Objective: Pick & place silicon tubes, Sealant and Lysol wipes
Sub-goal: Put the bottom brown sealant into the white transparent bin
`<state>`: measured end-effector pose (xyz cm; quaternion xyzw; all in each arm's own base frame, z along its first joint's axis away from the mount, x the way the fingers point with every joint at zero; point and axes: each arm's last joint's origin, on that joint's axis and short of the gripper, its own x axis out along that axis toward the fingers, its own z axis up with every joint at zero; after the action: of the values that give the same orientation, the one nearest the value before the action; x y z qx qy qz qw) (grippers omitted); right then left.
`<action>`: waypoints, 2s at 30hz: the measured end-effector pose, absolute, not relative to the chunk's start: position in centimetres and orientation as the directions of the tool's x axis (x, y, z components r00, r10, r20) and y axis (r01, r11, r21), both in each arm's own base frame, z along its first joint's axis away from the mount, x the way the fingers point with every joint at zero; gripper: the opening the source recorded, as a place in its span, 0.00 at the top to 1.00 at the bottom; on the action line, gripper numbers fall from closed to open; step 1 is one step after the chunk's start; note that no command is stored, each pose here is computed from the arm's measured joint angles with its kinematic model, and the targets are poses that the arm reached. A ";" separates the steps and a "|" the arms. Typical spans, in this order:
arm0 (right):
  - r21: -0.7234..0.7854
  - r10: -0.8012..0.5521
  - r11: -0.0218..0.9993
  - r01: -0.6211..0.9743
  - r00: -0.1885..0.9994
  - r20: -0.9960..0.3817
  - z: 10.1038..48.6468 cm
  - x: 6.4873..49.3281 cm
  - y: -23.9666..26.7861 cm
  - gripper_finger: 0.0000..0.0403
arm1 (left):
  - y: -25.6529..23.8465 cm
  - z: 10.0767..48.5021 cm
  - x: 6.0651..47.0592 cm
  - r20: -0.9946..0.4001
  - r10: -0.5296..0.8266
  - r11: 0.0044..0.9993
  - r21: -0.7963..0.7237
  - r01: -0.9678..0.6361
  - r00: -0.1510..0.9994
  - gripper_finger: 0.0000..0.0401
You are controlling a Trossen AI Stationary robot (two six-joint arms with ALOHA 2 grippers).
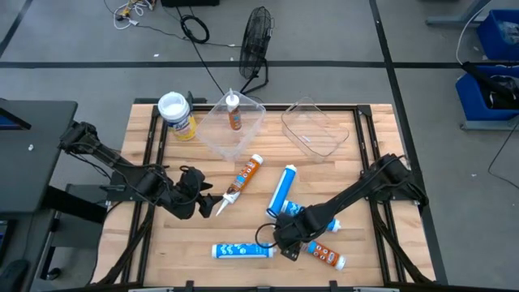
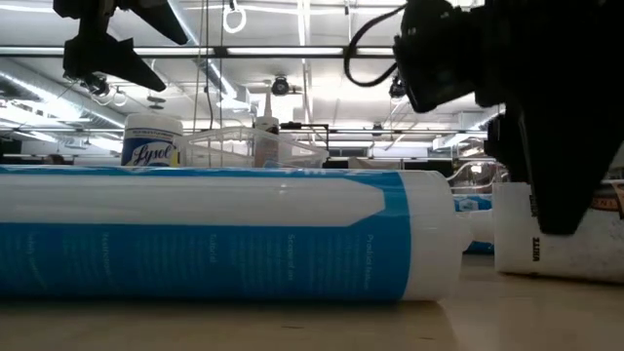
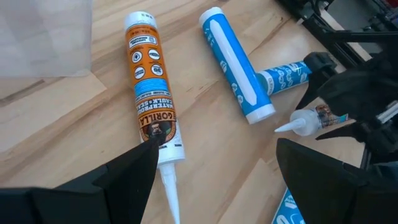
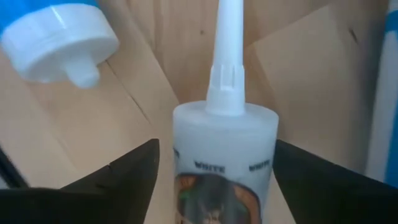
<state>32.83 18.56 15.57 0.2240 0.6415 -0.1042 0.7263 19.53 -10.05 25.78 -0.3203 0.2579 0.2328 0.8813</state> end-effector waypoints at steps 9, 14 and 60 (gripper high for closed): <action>0.188 0.130 0.878 0.439 0.159 -0.979 15.1 33.0 18.6 0.40 | -10.1 25.8 19.5 -0.605 0.243 0.687 -0.445 -0.575 0.758 0.18; 0.190 0.131 0.878 0.439 0.161 -0.978 15.2 33.0 18.6 0.48 | -10.1 25.8 19.5 -0.604 0.244 0.687 -0.444 -0.575 0.758 0.18; -0.179 -0.328 0.887 0.426 0.308 -0.893 30.0 34.2 17.1 0.48 | -10.2 26.0 19.7 -0.586 0.234 0.673 -0.479 -0.564 0.776 0.18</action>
<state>34.21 17.08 29.97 0.0453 0.5400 -0.2334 0.8074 19.73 -10.18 25.99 -0.3352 0.2466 0.2266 0.8806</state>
